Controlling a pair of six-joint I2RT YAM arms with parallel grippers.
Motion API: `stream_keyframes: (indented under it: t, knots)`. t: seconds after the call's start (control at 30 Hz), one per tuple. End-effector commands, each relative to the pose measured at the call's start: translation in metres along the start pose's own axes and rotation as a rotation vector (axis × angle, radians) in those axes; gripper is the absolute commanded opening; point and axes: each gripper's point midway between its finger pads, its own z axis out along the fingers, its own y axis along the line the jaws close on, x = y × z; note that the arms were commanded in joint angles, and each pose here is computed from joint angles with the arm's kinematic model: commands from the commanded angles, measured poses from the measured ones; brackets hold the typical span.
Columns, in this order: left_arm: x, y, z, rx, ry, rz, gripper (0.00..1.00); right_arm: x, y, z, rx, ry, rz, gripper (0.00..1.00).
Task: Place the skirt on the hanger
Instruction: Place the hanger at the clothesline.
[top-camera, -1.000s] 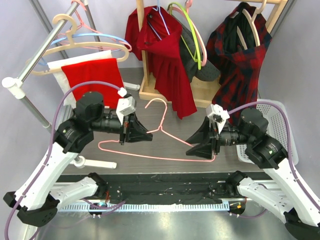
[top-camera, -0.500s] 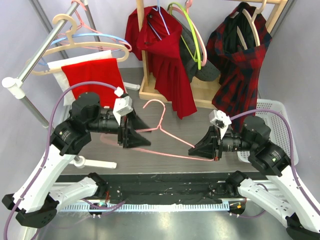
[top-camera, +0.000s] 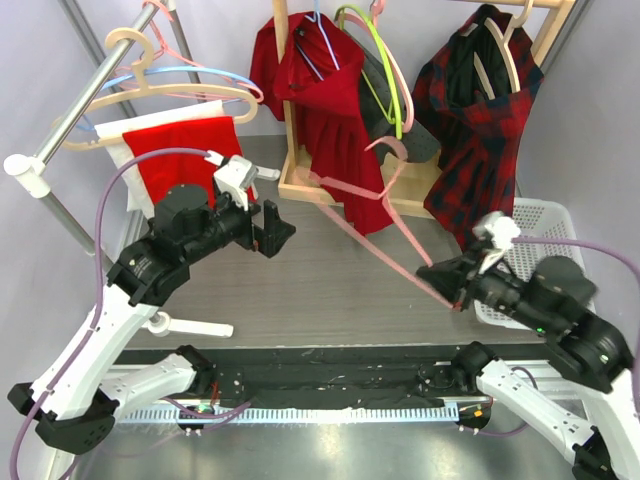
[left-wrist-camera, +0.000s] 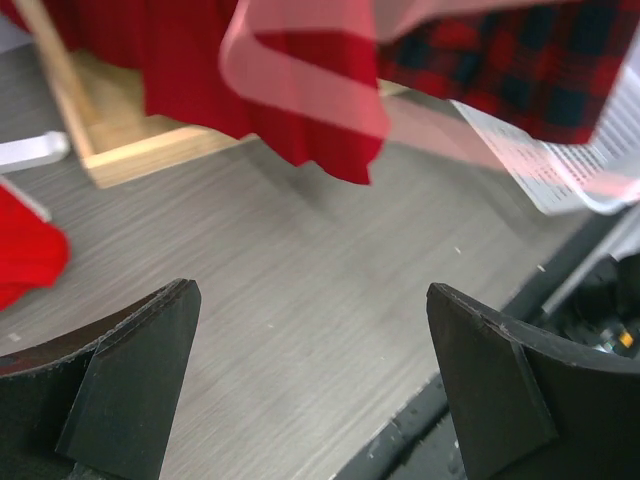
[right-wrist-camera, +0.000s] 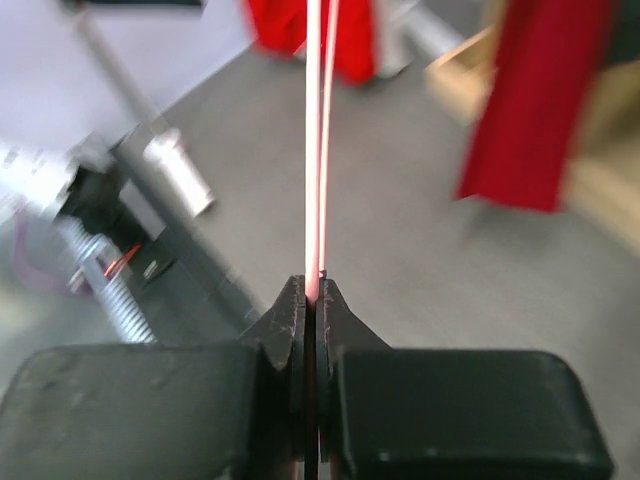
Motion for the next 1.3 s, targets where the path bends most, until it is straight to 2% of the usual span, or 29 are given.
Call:
stream_keyframes:
  t: [0.0,0.17,0.27,0.43,0.57,0.7,0.9,0.93,1.0,1.03,1.1,1.13,1.2,1.27]
  knots:
    - [-0.029,0.020,-0.001,-0.125,-0.117,-0.022,1.00,-0.078,-0.041,-0.043,0.325,-0.265,-0.068,0.01]
    - [-0.016,0.008,0.011,-0.045,-0.057,-0.029,1.00,-0.124,-0.061,-0.056,0.472,-0.413,-0.077,0.01]
    - [-0.007,0.004,0.019,-0.018,-0.016,-0.042,1.00,-0.137,-0.081,-0.066,0.609,-0.453,-0.048,0.01]
    - [0.002,-0.001,0.027,0.015,0.018,-0.055,1.00,-0.130,-0.110,-0.057,0.766,-0.401,-0.028,0.01]
    - [0.007,-0.002,0.033,0.031,0.029,-0.061,1.00,-0.115,-0.121,-0.039,0.793,-0.343,-0.021,0.01]
    - [0.009,-0.004,0.040,0.043,0.036,-0.084,1.00,-0.121,-0.134,-0.021,0.846,-0.330,-0.035,0.01]
    - [0.023,-0.011,0.049,0.090,0.075,-0.117,1.00,-0.163,-0.156,0.024,0.928,-0.332,-0.139,0.01]
    - [0.025,-0.012,0.049,0.095,0.081,-0.123,1.00,-0.182,-0.155,0.024,0.935,-0.372,-0.139,0.01]
    - [0.029,-0.016,0.048,0.117,0.086,-0.129,1.00,-0.189,-0.167,0.047,0.941,-0.346,-0.161,0.01]
    - [0.030,-0.017,0.049,0.125,0.084,-0.138,1.00,-0.210,-0.169,0.044,0.956,-0.405,-0.147,0.01]
    - [0.032,-0.021,0.048,0.148,0.080,-0.143,1.00,-0.215,-0.188,0.074,0.922,-0.376,-0.134,0.01]
    - [0.033,-0.022,0.047,0.154,0.079,-0.142,1.00,-0.232,-0.198,0.066,0.934,-0.425,-0.100,0.01]
    - [0.033,-0.024,0.046,0.170,0.074,-0.141,1.00,-0.232,-0.215,0.092,0.892,-0.396,-0.083,0.01]
    - [0.031,-0.026,0.043,0.179,0.060,-0.140,1.00,-0.243,-0.225,0.095,0.882,-0.417,-0.062,0.01]
